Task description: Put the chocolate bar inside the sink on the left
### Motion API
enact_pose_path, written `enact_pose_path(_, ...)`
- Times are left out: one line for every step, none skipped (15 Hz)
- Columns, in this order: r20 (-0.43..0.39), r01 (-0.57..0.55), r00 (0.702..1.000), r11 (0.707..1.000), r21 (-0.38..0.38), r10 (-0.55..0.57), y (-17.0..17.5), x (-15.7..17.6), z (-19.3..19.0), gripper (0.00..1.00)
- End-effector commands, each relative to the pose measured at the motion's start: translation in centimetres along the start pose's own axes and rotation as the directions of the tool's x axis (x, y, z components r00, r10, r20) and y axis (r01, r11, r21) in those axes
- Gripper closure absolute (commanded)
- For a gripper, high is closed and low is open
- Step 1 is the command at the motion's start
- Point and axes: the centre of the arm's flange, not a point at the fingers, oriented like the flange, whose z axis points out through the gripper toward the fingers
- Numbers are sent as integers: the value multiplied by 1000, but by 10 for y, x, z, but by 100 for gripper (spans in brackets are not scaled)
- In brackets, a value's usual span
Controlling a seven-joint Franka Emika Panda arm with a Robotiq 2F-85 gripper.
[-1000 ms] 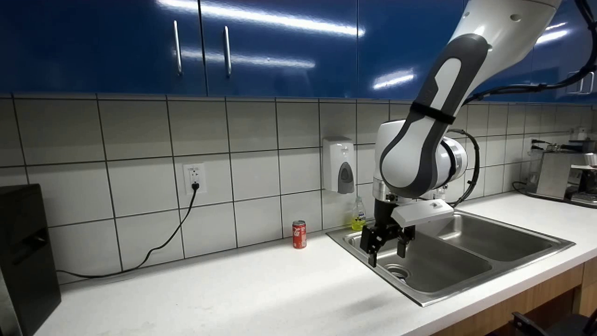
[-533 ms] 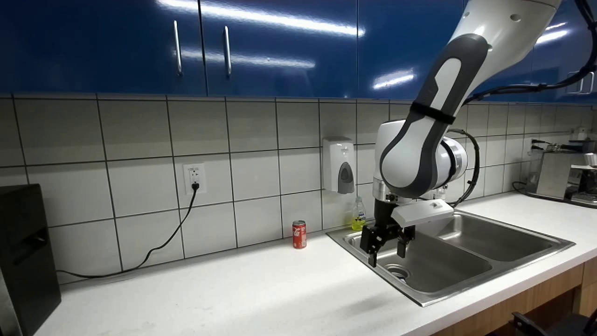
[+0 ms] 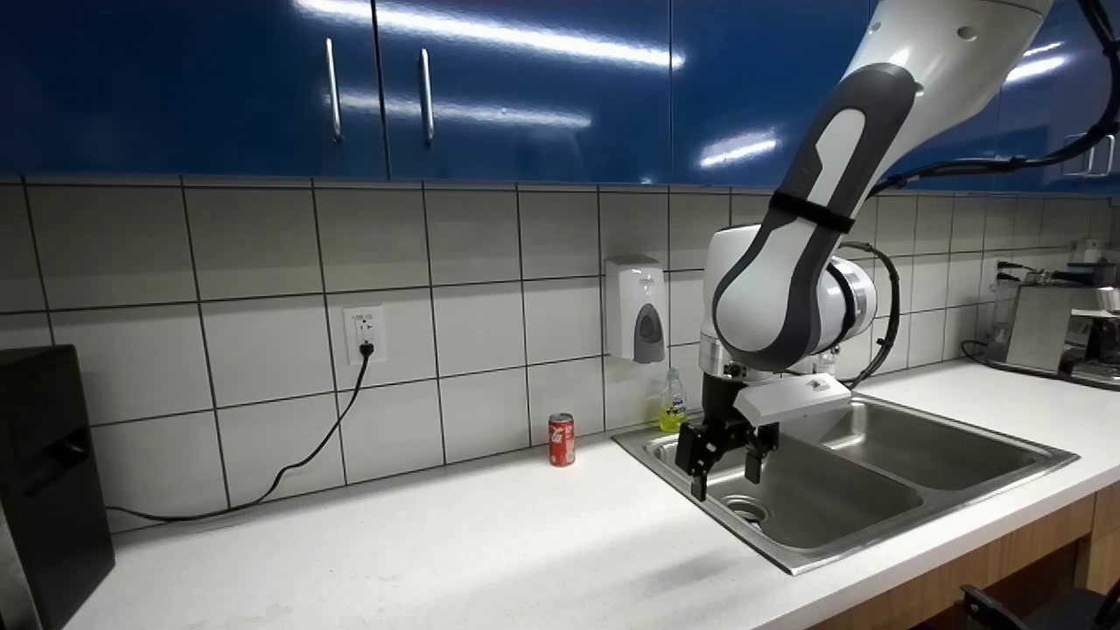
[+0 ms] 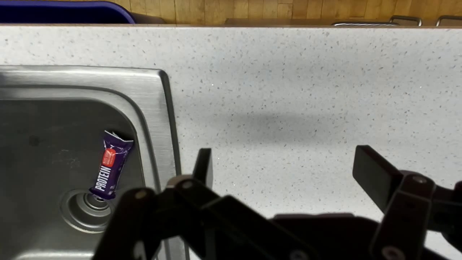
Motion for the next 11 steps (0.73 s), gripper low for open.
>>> enact_pose_path(0, 0, 1000, 1000, 0, 0, 0, 0, 0, 0)
enact_pose_path(0, 0, 1000, 1000, 0, 0, 0, 0, 0, 0)
enact_pose_path(0, 0, 1000, 1000, 0, 0, 0, 0, 0, 0)
enact_pose_path(0, 0, 1000, 1000, 0, 0, 0, 0, 0, 0)
enact_pose_path(0, 0, 1000, 1000, 0, 0, 0, 0, 0, 0)
enact_pose_path(0, 0, 1000, 1000, 0, 0, 0, 0, 0, 0)
enact_pose_path(0, 0, 1000, 1000, 0, 0, 0, 0, 0, 0)
enact_pose_path(0, 0, 1000, 1000, 0, 0, 0, 0, 0, 0)
enact_pose_path(0, 0, 1000, 1000, 0, 0, 0, 0, 0, 0)
enact_pose_path(0, 0, 1000, 1000, 0, 0, 0, 0, 0, 0)
enact_pose_path(0, 0, 1000, 1000, 0, 0, 0, 0, 0, 0)
